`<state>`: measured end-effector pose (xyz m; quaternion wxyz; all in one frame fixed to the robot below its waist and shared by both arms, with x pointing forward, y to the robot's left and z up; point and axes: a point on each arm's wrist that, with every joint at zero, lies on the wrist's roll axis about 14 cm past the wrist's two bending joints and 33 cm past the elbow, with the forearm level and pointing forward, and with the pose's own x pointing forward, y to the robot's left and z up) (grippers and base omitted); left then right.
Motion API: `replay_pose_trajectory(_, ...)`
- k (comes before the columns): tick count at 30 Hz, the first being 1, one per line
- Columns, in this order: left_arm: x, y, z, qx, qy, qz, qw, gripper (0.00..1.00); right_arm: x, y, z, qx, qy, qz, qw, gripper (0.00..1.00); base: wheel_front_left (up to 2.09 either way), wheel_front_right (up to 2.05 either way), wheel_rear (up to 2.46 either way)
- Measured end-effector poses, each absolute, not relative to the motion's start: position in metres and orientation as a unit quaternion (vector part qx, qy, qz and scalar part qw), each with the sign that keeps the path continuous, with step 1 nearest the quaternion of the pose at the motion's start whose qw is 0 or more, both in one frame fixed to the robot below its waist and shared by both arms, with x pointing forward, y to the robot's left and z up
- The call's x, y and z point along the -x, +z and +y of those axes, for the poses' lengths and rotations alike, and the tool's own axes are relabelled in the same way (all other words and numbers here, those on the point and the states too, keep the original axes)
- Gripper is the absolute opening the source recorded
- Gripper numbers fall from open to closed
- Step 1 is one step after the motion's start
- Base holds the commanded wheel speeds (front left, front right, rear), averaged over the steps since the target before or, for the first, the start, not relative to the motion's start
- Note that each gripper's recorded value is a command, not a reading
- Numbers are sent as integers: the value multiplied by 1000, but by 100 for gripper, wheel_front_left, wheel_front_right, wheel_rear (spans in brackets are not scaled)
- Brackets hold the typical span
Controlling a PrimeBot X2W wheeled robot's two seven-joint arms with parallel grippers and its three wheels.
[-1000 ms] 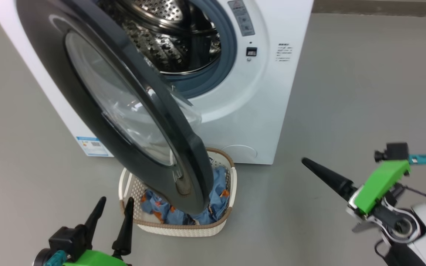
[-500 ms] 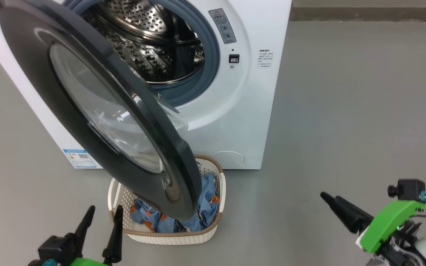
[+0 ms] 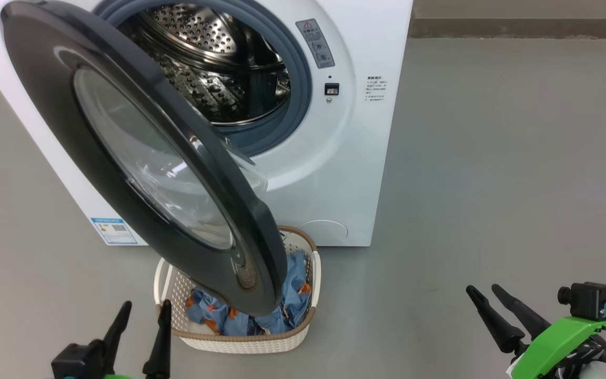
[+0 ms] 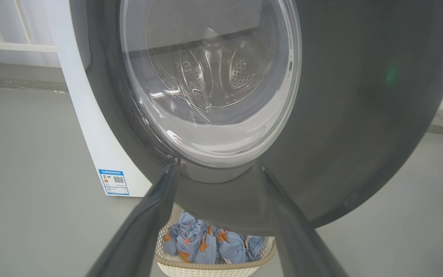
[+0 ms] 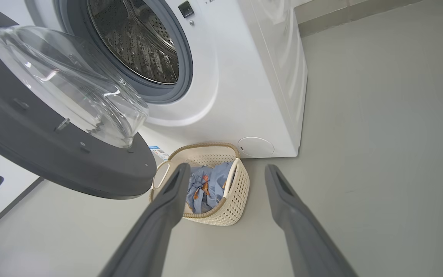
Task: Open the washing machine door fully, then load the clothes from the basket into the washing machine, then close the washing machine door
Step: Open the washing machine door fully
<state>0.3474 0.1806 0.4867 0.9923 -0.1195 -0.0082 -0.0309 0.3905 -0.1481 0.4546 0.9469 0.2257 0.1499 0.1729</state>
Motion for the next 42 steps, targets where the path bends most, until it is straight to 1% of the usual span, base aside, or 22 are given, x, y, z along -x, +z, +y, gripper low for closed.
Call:
replay_pose_trajectory(2, -347, 486, 182, 120, -29, -8, 992, 100, -394, 459, -152, -215, 171, 138, 952, 100, 0, 0, 0)
replay_pose_trajectory(8, -346, 486, 183, 121, -25, -8, 992, 100, -415, 495, -171, -185, 144, 57, 971, 100, 0, 0, 0)
replay_pose_trajectory(18, -343, 483, 185, 123, -21, -4, 992, 100, -412, 505, -191, -148, 95, 4, 984, 100, 0, 0, 0)
replay_pose_trajectory(29, -342, 483, 185, 120, -21, -3, 993, 100, -403, 500, -190, -114, 89, 0, 989, 100, 0, 0, 0)
replay_pose_trajectory(42, -342, 481, 186, 124, -15, -1, 992, 100, -397, 488, -188, -102, 85, 12, 991, 100, 0, 0, 0)
